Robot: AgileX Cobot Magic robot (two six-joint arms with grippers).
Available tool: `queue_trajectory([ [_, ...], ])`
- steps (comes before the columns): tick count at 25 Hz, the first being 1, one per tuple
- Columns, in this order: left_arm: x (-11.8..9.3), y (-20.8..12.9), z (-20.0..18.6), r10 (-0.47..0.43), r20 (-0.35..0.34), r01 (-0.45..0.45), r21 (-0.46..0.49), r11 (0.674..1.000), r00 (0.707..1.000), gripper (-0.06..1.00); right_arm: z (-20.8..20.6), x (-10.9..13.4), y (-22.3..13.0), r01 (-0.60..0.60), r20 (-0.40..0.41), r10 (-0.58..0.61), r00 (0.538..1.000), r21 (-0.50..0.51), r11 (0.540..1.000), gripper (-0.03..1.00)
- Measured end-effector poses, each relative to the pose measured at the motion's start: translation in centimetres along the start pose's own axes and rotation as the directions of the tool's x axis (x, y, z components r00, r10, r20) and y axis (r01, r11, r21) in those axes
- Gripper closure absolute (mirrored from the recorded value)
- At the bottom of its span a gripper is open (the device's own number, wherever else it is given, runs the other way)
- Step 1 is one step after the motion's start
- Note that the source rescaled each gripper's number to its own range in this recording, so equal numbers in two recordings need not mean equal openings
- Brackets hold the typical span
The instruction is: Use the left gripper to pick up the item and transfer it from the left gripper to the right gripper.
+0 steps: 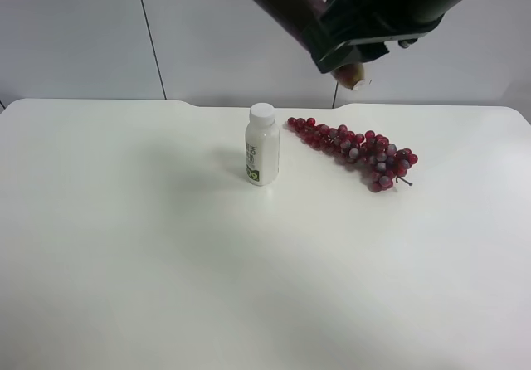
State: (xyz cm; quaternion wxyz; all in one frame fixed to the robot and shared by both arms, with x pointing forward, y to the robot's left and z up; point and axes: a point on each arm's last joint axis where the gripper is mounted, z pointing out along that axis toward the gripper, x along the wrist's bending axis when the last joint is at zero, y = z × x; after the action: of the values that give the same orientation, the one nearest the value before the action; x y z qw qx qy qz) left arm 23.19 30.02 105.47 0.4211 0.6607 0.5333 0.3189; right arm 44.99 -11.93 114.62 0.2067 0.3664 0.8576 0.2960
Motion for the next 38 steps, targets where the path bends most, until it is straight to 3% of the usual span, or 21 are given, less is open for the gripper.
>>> queue_trajectory([
  [7,-0.1,0.0,0.0,-0.055,-0.110,0.054,-0.007,0.999,0.992,-0.05,0.1,-7.0,-1.9,-0.199,0.047,0.196,0.979,0.066,0.978,0.96],
  [11,-0.1,0.0,0.0,-0.061,-0.122,0.060,-0.008,0.998,0.991,-0.05,-0.2,-10.4,-3.5,-0.278,0.067,0.272,0.960,0.109,0.954,0.96],
  [14,-0.1,0.0,0.0,-0.063,-0.125,0.063,-0.009,0.998,0.990,-0.05,0.4,-11.7,-4.5,-0.302,0.053,0.298,0.953,0.167,0.938,0.96],
  [18,-0.1,0.0,0.0,-0.063,-0.125,0.063,-0.009,0.998,0.990,-0.05,2.6,-11.5,-5.9,-0.267,-0.007,0.279,0.960,0.273,0.924,0.96],
  [25,-0.1,0.0,0.0,-0.063,-0.125,0.063,-0.009,0.998,0.990,-0.05,7.1,-9.4,-12.3,-0.193,-0.074,0.249,0.966,0.440,0.877,0.96],
  [30,-0.1,0.0,0.0,-0.063,-0.125,0.063,-0.009,0.998,0.990,-0.05,8.8,-8.6,-15.5,-0.176,-0.050,0.221,0.974,0.452,0.875,0.96],
  [38,-0.1,0.0,0.0,-0.063,-0.125,0.063,-0.009,0.998,0.990,-0.05,10.4,-8.4,-17.8,-0.154,-0.008,0.176,0.984,0.449,0.880,0.96],
])
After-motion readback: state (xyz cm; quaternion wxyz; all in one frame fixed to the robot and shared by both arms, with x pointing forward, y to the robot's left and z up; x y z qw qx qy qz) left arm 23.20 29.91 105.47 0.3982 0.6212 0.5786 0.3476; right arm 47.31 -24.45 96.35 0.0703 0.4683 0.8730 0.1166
